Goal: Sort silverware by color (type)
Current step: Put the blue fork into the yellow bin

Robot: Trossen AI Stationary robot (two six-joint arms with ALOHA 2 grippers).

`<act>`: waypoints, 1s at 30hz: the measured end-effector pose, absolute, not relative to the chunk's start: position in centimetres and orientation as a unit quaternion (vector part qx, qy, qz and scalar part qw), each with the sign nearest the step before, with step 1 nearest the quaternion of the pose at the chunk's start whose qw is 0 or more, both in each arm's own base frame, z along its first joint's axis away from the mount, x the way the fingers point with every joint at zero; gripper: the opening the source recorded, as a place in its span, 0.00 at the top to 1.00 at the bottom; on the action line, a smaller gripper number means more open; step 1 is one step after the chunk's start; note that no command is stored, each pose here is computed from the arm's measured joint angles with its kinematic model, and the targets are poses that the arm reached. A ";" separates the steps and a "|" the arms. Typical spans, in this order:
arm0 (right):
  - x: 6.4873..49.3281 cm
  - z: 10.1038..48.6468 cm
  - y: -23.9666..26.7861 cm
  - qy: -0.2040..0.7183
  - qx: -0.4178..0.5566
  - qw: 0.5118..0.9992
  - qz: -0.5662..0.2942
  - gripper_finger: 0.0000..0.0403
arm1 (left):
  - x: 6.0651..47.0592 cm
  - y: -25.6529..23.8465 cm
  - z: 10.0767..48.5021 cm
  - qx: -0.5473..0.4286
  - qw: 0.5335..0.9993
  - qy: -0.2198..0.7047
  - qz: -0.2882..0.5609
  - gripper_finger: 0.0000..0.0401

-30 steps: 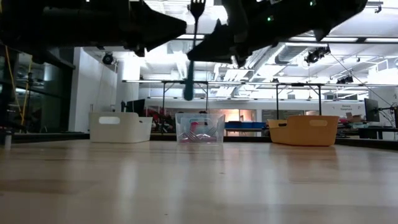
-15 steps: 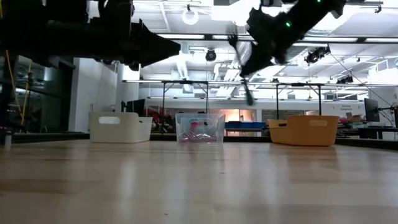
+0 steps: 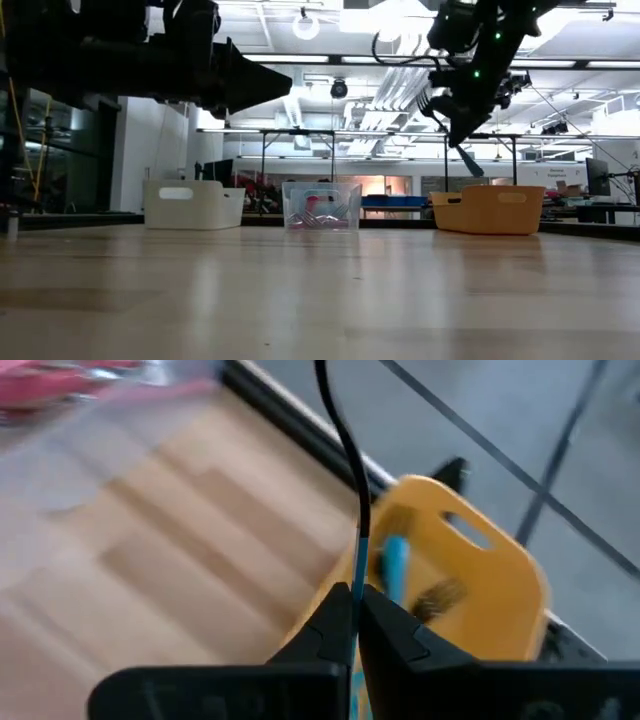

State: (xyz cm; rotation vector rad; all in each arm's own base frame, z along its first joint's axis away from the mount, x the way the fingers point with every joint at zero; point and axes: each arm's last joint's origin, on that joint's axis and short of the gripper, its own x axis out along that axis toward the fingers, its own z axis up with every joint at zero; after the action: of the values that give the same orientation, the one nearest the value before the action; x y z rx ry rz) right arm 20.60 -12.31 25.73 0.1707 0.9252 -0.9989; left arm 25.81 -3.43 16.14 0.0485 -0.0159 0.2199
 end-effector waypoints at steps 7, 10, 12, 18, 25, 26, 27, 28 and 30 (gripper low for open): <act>18.9 24.4 -16.1 0.463 0.117 0.735 -0.480 1.00 | 25.9 -3.4 16.0 0.017 0.995 -0.004 0.094 0.74; 18.7 23.2 -17.3 0.487 0.124 0.717 -0.482 1.00 | 25.9 -3.3 16.0 0.016 0.996 -0.004 0.092 0.74; 18.8 22.3 -17.9 0.507 0.127 0.704 -0.481 1.00 | 25.9 -3.3 16.0 0.016 0.996 -0.003 0.092 0.74; 18.4 20.3 -18.8 0.558 0.136 0.669 -0.472 1.00 | 25.9 -3.3 16.0 0.018 0.996 -0.001 0.092 0.74; 18.3 19.6 -19.5 0.565 0.142 0.659 -0.476 0.98 | 25.9 -3.3 16.0 0.018 0.996 0.000 0.092 0.74; 18.3 19.5 -19.5 0.566 0.142 0.658 -0.475 0.98 | 25.9 -3.3 16.0 0.018 0.996 0.000 0.092 0.74; 18.3 19.4 -19.5 0.568 0.142 0.657 -0.475 0.98 | 25.9 -3.3 16.0 0.018 0.996 0.000 0.092 0.74; 18.3 19.4 -19.6 0.569 0.141 0.657 -0.474 0.98 | 25.9 -3.3 16.0 0.018 0.996 0.000 0.092 0.74; 18.4 19.3 -19.6 0.571 0.142 0.656 -0.473 0.98 | 25.9 -3.3 16.0 0.018 0.996 0.000 0.092 0.74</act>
State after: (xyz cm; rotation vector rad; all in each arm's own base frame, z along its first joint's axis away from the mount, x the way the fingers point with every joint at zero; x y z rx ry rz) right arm 18.35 -19.58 19.28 0.3210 1.2934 -1.0719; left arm 25.88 -3.25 15.96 0.0364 -0.0008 0.1839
